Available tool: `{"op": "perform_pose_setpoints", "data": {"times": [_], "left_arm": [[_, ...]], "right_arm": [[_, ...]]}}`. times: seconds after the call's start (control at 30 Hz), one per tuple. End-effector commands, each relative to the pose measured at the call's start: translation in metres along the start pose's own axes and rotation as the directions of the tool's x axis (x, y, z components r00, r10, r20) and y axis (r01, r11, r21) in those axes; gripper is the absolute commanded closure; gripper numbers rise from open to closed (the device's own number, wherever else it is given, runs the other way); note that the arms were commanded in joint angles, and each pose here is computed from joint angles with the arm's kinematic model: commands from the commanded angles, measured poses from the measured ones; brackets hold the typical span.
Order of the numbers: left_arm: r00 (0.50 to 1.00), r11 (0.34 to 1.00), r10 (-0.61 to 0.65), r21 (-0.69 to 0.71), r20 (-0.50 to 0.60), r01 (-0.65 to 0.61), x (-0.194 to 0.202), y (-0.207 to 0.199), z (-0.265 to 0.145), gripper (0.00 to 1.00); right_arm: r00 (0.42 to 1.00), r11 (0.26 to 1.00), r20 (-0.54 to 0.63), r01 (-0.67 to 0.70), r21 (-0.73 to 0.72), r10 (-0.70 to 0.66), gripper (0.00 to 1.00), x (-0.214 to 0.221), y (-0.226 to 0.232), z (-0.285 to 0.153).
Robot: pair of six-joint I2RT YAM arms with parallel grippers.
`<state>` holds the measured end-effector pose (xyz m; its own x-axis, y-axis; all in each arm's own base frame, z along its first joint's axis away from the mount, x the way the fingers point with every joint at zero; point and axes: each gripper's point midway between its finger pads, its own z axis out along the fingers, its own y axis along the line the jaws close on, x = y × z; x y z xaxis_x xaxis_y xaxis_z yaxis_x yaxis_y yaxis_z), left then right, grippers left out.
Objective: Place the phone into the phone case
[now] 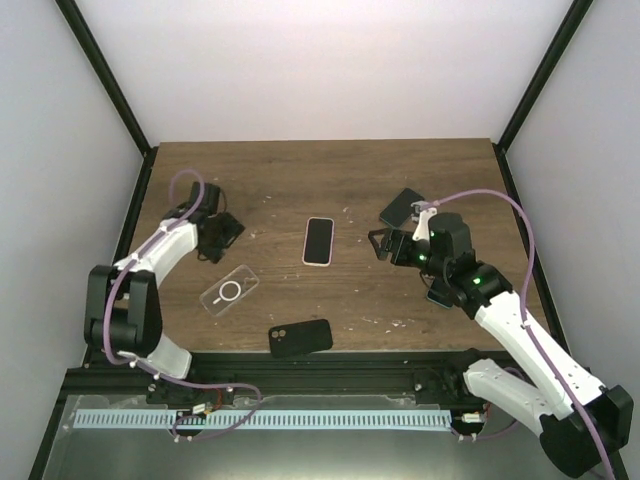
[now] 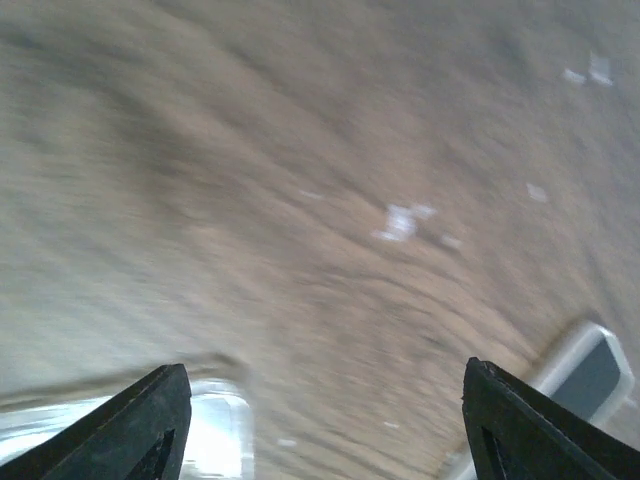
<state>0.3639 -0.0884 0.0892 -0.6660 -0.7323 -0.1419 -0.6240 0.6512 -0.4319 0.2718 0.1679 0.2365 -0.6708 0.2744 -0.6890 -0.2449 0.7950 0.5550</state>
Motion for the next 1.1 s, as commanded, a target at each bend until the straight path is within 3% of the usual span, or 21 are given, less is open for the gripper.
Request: {"op": "perform_pose_setpoints", "data": {"times": [0.0, 0.2, 0.53, 0.8, 1.07], "left_arm": [[0.998, 0.974, 0.004, -0.226, 0.064, 0.01, -0.009, 0.079, -0.009, 0.25], [0.996, 0.928, -0.047, -0.366, 0.079, 0.073, -0.014, 0.137, -0.016, 0.24], [0.993, 0.883, -0.105, -0.454, 0.055, 0.118, 0.009, 0.182, -0.02, 0.24], [0.978, 0.908, -0.199, -0.388, -0.067, 0.158, 0.052, 0.189, -0.009, 0.26], [0.947, 0.928, -0.27, -0.309, -0.173, 0.208, 0.087, 0.179, -0.008, 0.3]], "right_arm": [[1.0, 0.999, -0.019, -0.011, -0.034, 0.011, 0.14, 0.007, 0.003, -0.002], [0.999, 1.0, -0.022, -0.03, 0.007, 0.03, 0.15, 0.01, -0.006, -0.001], [0.998, 0.999, -0.048, -0.037, 0.018, 0.038, 0.13, 0.009, -0.006, 0.005], [0.992, 0.991, -0.051, -0.11, 0.077, 0.114, 0.1, 0.014, -0.017, 0.007], [0.969, 0.925, -0.036, -0.222, 0.308, 0.244, 0.02, 0.025, -0.057, 0.001]]}}
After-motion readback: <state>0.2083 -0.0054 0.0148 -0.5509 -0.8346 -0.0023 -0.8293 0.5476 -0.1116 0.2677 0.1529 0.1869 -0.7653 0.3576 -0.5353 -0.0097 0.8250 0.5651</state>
